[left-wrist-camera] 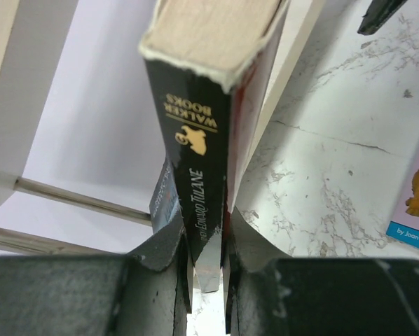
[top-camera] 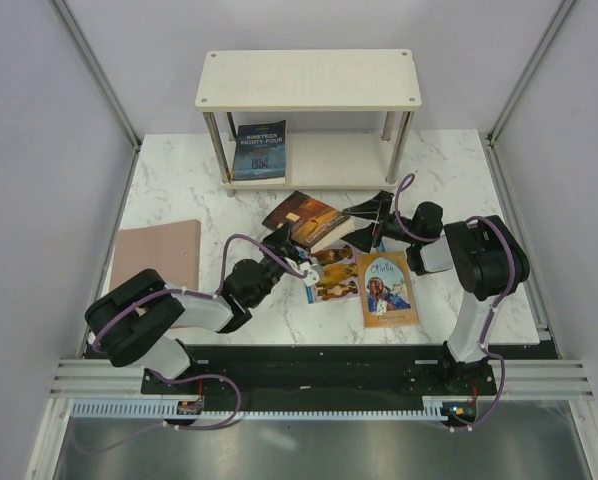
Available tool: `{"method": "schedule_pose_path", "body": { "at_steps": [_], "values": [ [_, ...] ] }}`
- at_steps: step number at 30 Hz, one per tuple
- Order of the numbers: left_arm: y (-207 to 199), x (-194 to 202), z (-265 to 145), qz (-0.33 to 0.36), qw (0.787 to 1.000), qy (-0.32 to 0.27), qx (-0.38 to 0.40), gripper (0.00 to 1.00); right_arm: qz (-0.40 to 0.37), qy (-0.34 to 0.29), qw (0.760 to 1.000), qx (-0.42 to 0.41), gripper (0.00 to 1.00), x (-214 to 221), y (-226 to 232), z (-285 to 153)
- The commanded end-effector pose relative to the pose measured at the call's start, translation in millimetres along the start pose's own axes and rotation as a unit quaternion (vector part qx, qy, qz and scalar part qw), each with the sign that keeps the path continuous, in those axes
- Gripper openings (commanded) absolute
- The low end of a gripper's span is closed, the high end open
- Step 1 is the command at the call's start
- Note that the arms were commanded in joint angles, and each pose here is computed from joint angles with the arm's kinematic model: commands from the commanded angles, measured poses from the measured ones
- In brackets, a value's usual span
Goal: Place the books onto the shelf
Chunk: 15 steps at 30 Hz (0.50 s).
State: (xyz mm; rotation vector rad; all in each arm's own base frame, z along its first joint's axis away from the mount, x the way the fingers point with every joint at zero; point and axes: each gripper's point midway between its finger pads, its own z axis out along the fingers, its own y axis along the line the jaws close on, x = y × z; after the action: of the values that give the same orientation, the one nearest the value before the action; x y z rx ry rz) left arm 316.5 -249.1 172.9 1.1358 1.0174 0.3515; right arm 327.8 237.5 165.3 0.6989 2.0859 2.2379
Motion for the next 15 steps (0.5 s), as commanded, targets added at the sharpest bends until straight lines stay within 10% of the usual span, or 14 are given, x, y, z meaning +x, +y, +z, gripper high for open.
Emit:
{"method": "schedule_pose_path", "body": {
  "at_steps": [1,15],
  "values": [
    [69.9,-31.2,-1.3,-0.010,0.990,-0.052,-0.131,0.02,-0.210,0.041,0.971,-0.105,0.81,33.6,44.6,-7.3],
    [22.0,-41.9,3.8,-0.013,0.996,-0.087,-0.027,0.02,-0.215,0.037,0.969,-0.113,0.82,28.4,52.1,-4.4]
  ]
}}
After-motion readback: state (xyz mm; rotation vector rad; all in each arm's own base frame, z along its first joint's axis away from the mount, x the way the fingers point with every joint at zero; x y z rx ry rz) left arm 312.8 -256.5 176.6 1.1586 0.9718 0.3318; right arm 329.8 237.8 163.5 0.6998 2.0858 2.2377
